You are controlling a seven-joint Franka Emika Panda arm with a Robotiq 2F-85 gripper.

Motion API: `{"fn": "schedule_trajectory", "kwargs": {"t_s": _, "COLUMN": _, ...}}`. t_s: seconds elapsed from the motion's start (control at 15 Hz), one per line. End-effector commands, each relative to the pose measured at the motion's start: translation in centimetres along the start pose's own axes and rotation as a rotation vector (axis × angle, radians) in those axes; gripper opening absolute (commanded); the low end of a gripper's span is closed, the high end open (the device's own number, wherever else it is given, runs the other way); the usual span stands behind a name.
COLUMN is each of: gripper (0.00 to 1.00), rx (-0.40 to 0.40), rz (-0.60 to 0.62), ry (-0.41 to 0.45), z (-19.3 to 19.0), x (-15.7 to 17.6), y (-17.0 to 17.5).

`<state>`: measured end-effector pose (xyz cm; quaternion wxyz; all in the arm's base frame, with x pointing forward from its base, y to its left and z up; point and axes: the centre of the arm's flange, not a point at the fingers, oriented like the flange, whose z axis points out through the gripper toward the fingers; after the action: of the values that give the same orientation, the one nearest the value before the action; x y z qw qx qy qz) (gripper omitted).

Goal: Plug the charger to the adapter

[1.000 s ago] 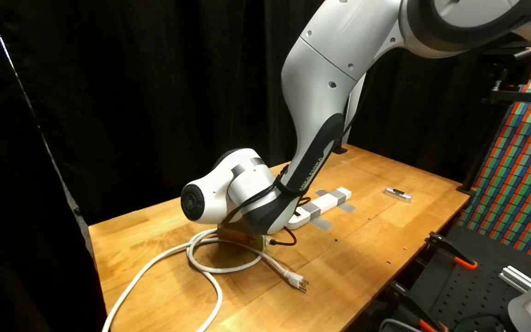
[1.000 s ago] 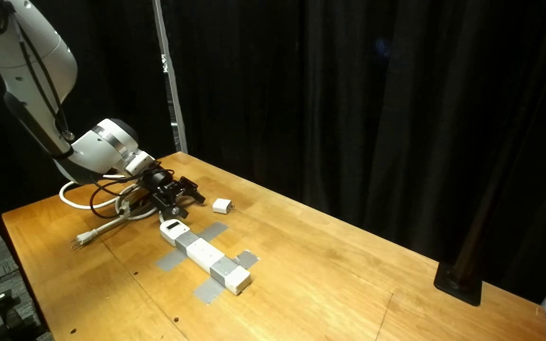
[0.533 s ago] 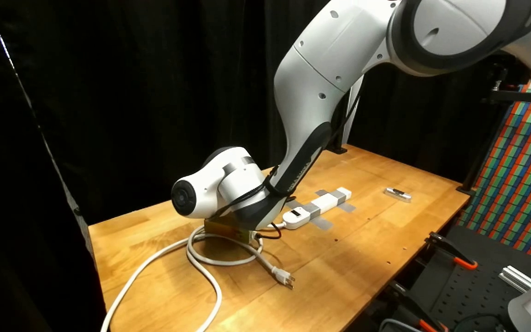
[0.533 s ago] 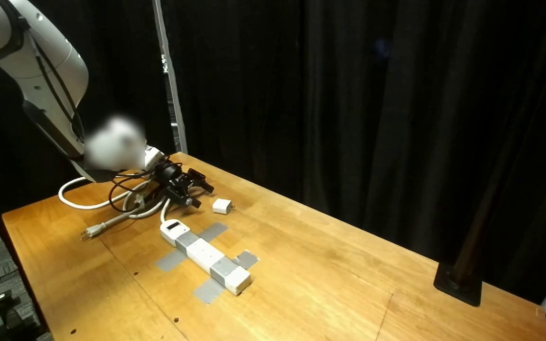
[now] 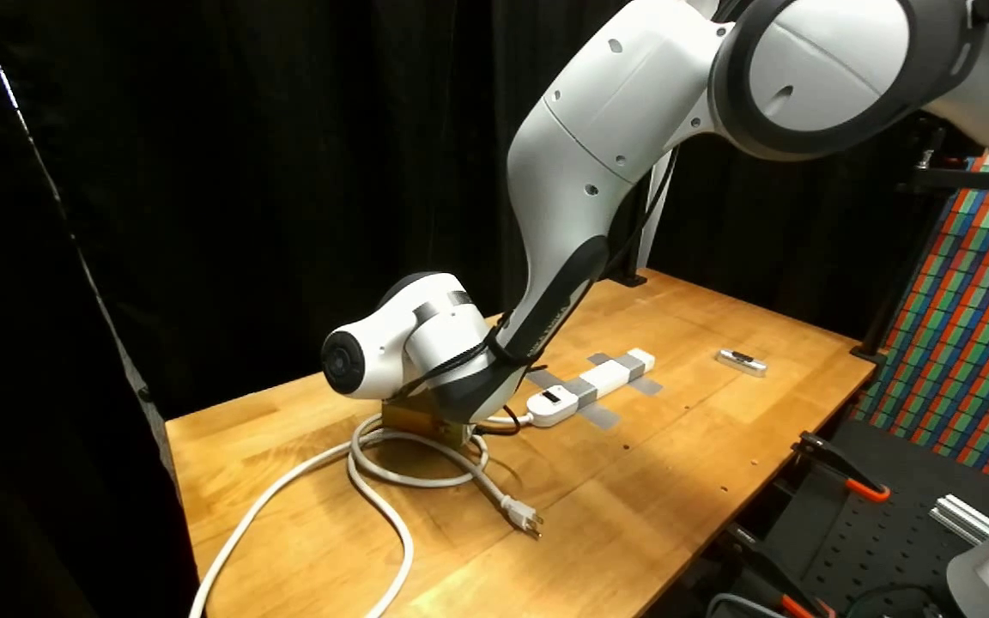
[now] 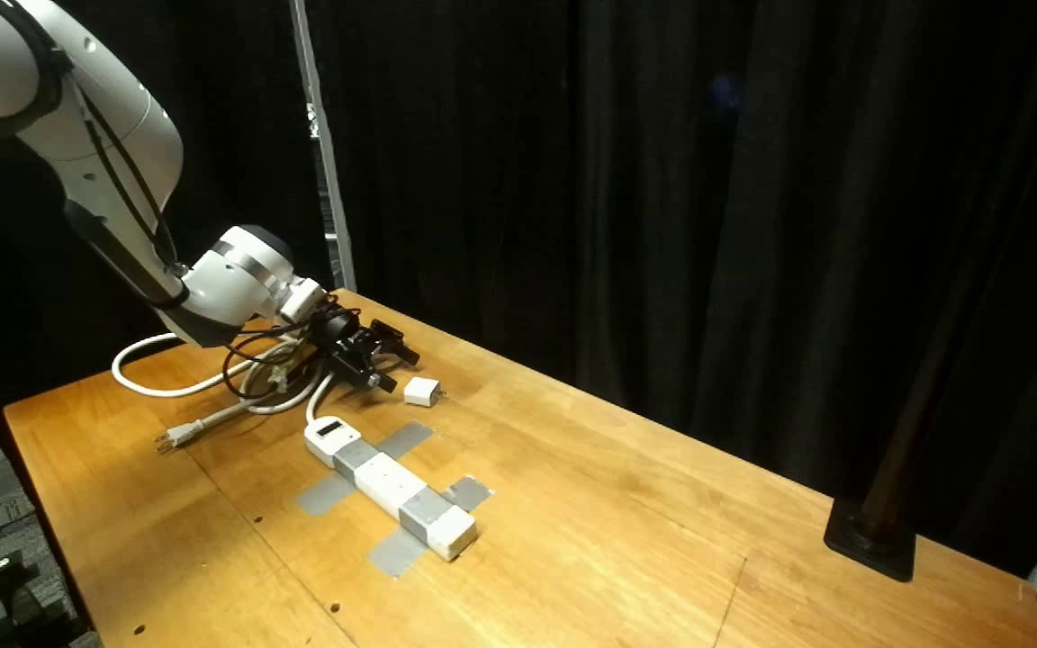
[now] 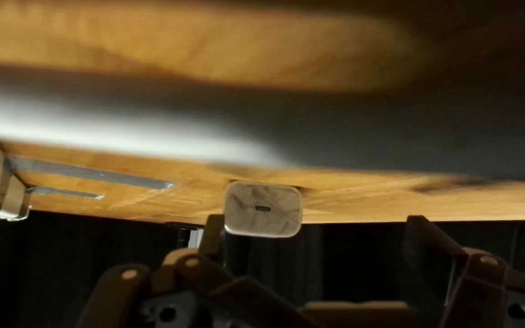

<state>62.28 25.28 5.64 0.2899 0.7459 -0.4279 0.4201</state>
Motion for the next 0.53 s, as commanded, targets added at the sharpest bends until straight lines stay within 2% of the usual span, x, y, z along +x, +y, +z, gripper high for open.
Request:
{"fn": "schedule_trajectory", "kwargs": {"t_s": 0.0, "gripper": 1.00, "rx": -0.030, "rz": -0.036, "ry": 0.016, "z": 1.1, "x": 0.4, "y": -1.5}}
{"fn": "schedule_trajectory", "kwargs": {"t_s": 0.47, "gripper": 1.00, "rx": -0.087, "rz": -0.085, "ry": 0.041, "z": 2.4, "x": 0.7, "y": -0.8}}
